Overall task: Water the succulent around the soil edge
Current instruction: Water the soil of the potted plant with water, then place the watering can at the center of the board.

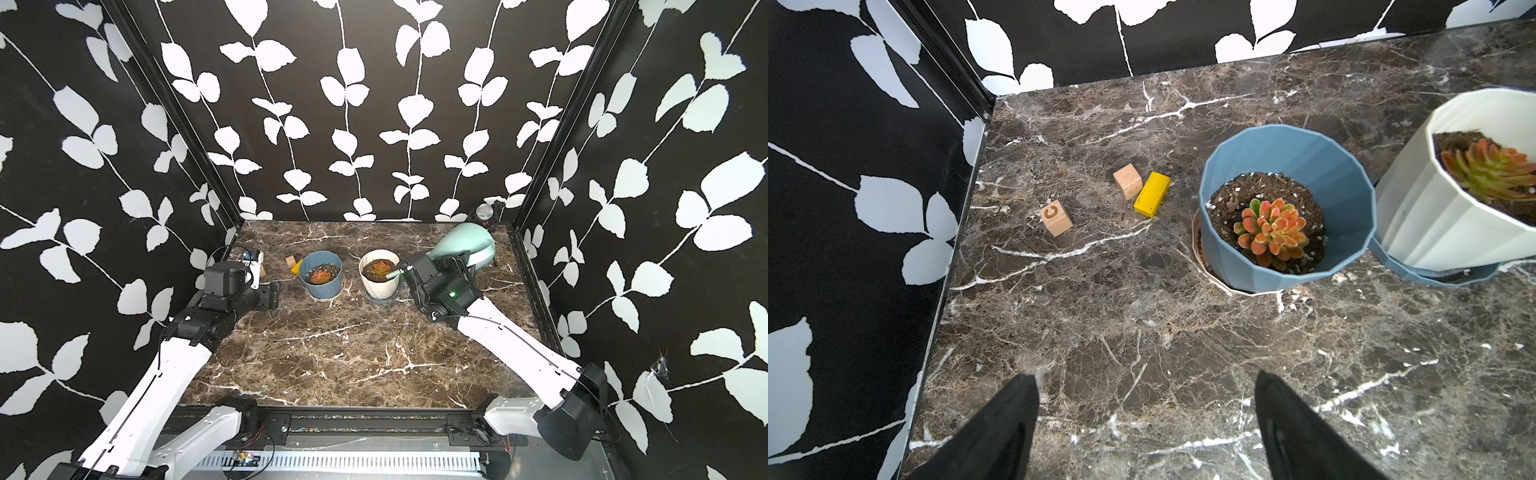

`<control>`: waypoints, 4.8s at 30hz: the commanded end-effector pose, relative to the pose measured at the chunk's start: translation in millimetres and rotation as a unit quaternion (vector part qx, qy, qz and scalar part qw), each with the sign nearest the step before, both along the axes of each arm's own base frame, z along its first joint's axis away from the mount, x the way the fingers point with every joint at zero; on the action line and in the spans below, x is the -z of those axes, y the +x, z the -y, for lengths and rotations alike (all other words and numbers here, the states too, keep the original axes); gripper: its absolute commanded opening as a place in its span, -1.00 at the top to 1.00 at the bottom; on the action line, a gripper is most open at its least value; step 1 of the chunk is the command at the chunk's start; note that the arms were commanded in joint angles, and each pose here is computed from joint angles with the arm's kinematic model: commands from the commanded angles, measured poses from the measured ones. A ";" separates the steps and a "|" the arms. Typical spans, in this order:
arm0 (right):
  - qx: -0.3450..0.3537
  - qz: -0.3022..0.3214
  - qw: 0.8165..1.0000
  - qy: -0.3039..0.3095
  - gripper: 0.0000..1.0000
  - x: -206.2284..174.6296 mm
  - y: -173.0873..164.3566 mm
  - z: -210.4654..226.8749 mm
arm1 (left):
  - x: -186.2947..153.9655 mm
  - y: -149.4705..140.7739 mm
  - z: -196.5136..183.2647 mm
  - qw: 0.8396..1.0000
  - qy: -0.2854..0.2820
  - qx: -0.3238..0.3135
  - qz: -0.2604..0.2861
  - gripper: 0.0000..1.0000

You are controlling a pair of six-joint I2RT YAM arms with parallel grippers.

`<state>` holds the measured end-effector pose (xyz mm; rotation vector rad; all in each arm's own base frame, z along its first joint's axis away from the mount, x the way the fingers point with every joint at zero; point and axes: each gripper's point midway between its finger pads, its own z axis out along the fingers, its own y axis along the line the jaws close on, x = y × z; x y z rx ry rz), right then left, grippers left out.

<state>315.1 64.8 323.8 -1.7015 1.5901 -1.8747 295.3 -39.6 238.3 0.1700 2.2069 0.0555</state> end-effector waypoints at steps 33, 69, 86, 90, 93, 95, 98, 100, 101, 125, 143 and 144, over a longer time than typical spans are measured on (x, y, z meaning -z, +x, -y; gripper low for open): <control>0.041 0.028 0.999 0.008 1.00 -7.2 4.8 32.8 | 0.2 -5.4 -1.6 1.000 0.006 0.002 -0.001 -0.66; 0.051 0.057 0.996 0.037 1.00 -15.6 43.3 33.8 | 0.5 -5.4 -1.1 1.000 0.005 0.003 -0.002 -0.67; 0.058 0.074 0.994 0.052 1.00 -22.6 61.6 32.4 | -0.2 -5.7 -1.7 1.000 0.007 0.002 -0.001 -0.67; 0.063 0.088 0.992 0.063 1.00 -26.9 68.6 31.8 | -0.3 -5.6 -2.1 1.000 0.007 0.001 0.000 -0.67; 0.067 0.111 0.988 0.085 1.00 -38.7 73.0 30.0 | -0.5 -5.8 -2.3 1.000 0.007 0.001 0.000 -0.67; 0.066 0.132 0.983 0.106 1.00 -48.9 72.6 27.9 | -0.6 -5.8 -2.5 1.000 0.008 0.000 0.000 -0.67; 0.056 0.172 0.970 0.163 1.00 -74.9 61.7 24.1 | 0.7 -5.7 -3.1 1.000 0.009 -0.001 -0.001 -0.67; 0.049 0.200 0.956 0.211 1.00 -96.2 46.2 21.6 | 0.4 -5.1 -3.5 1.000 0.009 -0.002 -0.001 -0.67; 0.046 0.212 0.948 0.232 1.00 -105.2 38.9 20.1 | 0.0 -5.1 -3.7 1.000 0.010 -0.002 0.000 -0.67; 0.106 0.143 0.506 0.844 1.00 -18.3 -113.0 -44.3 | -6.9 -1.5 -10.2 0.999 0.012 -0.020 0.035 -0.67; 0.079 0.170 0.455 0.871 1.00 67.9 -152.6 -88.8 | -6.4 -0.1 -18.4 0.998 0.027 -0.039 0.048 -0.66; 0.085 0.174 0.446 0.874 1.00 70.9 -154.4 -92.5 | -5.8 0.1 -18.6 0.998 0.028 -0.039 0.047 -0.66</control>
